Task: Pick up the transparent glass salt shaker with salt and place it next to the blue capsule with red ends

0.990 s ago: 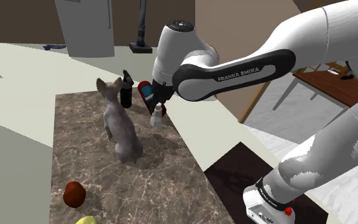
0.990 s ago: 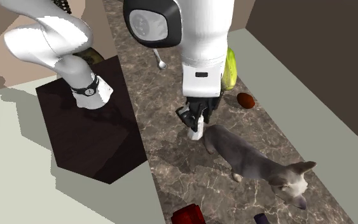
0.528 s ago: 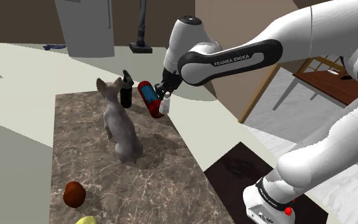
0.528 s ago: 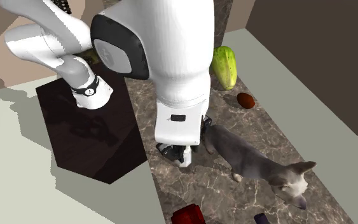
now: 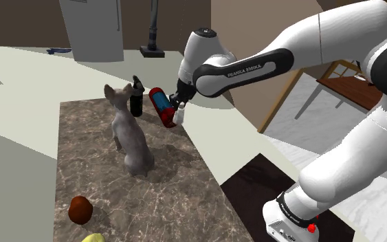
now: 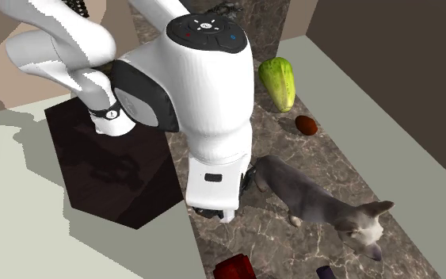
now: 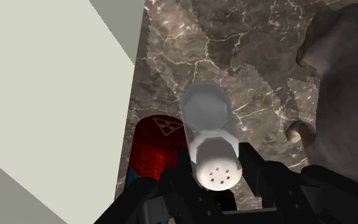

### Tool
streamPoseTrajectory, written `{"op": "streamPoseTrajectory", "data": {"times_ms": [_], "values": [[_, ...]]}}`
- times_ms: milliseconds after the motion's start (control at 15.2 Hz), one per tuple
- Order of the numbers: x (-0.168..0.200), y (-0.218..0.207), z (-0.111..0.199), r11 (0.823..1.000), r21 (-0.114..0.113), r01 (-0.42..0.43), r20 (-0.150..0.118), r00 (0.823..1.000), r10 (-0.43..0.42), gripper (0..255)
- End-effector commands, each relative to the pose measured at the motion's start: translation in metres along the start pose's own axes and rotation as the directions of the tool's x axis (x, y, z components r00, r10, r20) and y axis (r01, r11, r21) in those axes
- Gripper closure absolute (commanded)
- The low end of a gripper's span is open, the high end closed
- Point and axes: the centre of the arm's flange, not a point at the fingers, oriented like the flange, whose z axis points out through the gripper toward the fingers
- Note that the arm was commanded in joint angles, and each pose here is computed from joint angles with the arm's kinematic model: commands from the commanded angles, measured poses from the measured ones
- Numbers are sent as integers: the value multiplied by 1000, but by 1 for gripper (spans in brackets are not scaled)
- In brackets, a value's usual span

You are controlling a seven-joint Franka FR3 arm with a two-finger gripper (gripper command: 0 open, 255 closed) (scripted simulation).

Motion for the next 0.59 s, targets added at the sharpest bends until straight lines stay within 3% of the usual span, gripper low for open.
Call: {"op": "streamPoseTrajectory", "data": {"times_ms": [0, 528], "values": [[-3, -2, 10, 1000, 0, 0, 0, 1000, 0, 255], [-13, -5, 51, 1000, 0, 0, 0, 1000, 0, 255]]}}
